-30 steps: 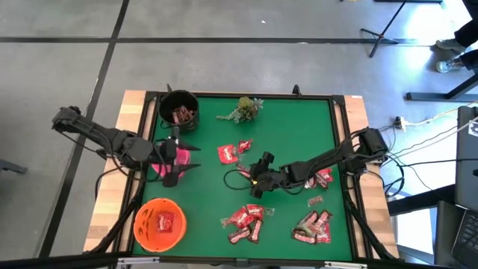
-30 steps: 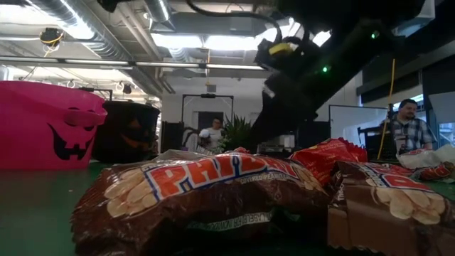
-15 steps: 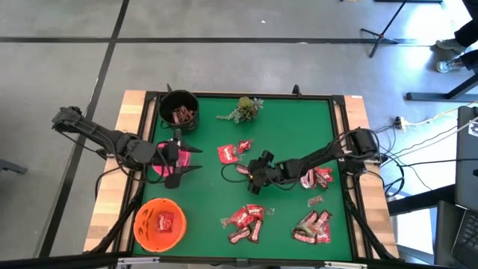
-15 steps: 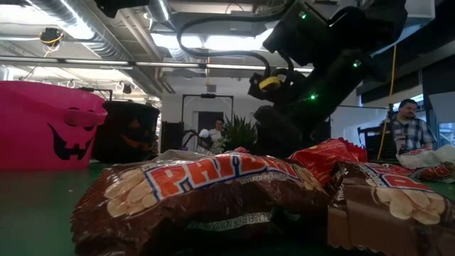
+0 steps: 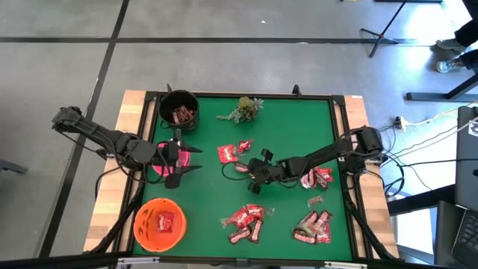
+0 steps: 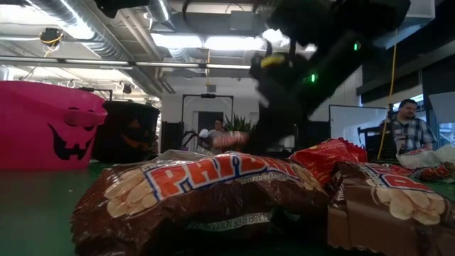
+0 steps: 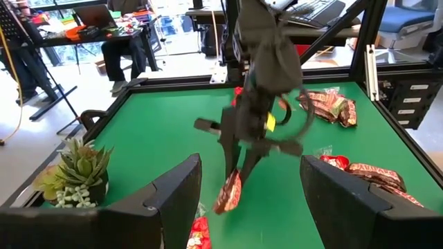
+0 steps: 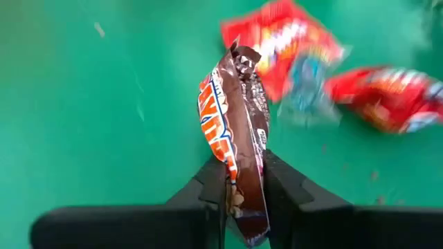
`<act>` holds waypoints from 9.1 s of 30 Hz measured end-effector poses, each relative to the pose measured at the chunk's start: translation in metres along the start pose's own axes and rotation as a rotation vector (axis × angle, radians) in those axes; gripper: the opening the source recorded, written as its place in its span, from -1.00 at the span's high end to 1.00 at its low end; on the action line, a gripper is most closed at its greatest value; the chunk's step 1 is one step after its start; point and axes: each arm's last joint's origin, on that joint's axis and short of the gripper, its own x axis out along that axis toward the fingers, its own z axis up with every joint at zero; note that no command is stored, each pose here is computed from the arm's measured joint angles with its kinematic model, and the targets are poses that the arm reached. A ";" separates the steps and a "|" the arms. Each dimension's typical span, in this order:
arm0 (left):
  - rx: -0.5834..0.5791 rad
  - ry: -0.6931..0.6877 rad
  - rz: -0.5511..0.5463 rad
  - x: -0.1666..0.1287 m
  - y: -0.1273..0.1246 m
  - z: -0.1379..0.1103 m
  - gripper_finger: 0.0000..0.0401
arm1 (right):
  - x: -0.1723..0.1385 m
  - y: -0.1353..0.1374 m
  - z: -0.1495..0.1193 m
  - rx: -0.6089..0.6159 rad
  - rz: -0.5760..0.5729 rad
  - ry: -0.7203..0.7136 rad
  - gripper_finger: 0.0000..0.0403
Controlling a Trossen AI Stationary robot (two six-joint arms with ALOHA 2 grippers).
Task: Sort candy
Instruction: Put the brown chocolate into the black bucket, then put the white chocolate into the black bucket
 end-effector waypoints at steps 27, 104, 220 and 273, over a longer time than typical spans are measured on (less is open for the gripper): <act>0.248 -0.056 0.142 0.080 -0.010 -0.006 -0.17 | -0.080 -0.003 0.073 -0.025 0.235 -0.452 0.63; -0.101 0.415 0.763 -0.046 0.130 -0.020 1.00 | -0.153 -0.009 0.066 -0.077 -0.017 -0.453 -0.15; -0.041 -0.260 -0.002 0.007 0.053 0.048 0.03 | -0.222 -0.046 0.064 -0.044 0.068 -0.141 -0.15; -0.053 0.166 -0.158 0.075 -0.036 -0.011 0.03 | -0.132 -0.066 -0.093 0.507 -0.159 0.548 0.85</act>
